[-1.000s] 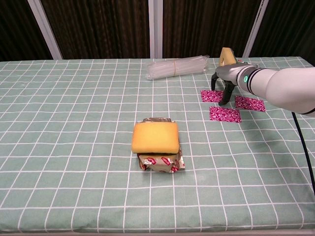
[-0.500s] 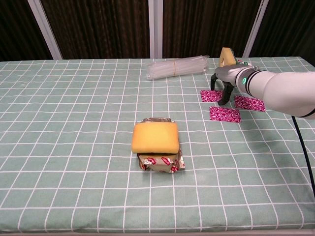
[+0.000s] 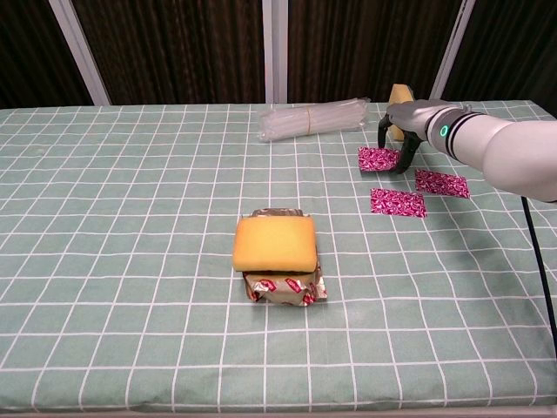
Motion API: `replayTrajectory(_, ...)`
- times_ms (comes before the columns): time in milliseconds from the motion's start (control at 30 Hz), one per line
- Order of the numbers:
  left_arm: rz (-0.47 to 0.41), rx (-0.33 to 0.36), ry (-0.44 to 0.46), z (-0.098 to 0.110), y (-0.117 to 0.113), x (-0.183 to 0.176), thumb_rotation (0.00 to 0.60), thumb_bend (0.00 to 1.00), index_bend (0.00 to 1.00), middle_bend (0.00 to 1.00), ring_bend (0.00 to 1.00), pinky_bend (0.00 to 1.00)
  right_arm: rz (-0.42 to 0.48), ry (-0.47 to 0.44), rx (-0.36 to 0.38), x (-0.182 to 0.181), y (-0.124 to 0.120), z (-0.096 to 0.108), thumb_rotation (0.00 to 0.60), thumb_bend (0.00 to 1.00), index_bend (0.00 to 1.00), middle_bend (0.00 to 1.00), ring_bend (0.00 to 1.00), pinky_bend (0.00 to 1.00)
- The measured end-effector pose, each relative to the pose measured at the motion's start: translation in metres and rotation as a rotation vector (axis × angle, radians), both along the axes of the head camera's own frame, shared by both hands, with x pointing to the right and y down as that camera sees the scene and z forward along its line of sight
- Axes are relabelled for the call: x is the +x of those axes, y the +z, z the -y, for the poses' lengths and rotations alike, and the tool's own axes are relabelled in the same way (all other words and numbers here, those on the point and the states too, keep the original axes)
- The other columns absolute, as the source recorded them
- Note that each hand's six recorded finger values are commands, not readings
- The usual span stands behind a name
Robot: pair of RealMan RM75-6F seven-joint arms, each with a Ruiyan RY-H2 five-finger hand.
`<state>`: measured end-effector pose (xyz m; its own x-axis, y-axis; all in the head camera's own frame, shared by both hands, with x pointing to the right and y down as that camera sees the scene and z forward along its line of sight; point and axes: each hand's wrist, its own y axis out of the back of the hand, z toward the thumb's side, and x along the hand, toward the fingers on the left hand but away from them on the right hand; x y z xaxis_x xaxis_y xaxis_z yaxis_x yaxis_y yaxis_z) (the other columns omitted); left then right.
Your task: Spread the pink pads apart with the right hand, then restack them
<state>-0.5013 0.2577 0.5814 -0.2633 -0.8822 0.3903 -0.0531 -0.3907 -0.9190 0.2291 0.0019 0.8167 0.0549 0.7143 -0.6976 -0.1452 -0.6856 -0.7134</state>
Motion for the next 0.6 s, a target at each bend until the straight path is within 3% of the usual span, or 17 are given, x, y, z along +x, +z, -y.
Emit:
replayTrajectory(300, -0.010, 0.008, 0.014, 0.002, 0.000, 0.003, 0.600, 0.20, 0.22, 0.09, 0.09, 0.13, 0.058, 0.008, 0.015, 0.010, -0.020, -0.009, 0.575, 0.16, 0.37, 0.08, 0.00, 0.00)
replayTrajectory(600, -0.020, 0.012, 0.026, 0.005, 0.001, 0.006, 0.600, 0.20, 0.22, 0.09, 0.09, 0.13, 0.095, 0.019, -0.035, 0.012, -0.047, -0.045, 0.568, 0.16, 0.36, 0.08, 0.00, 0.00)
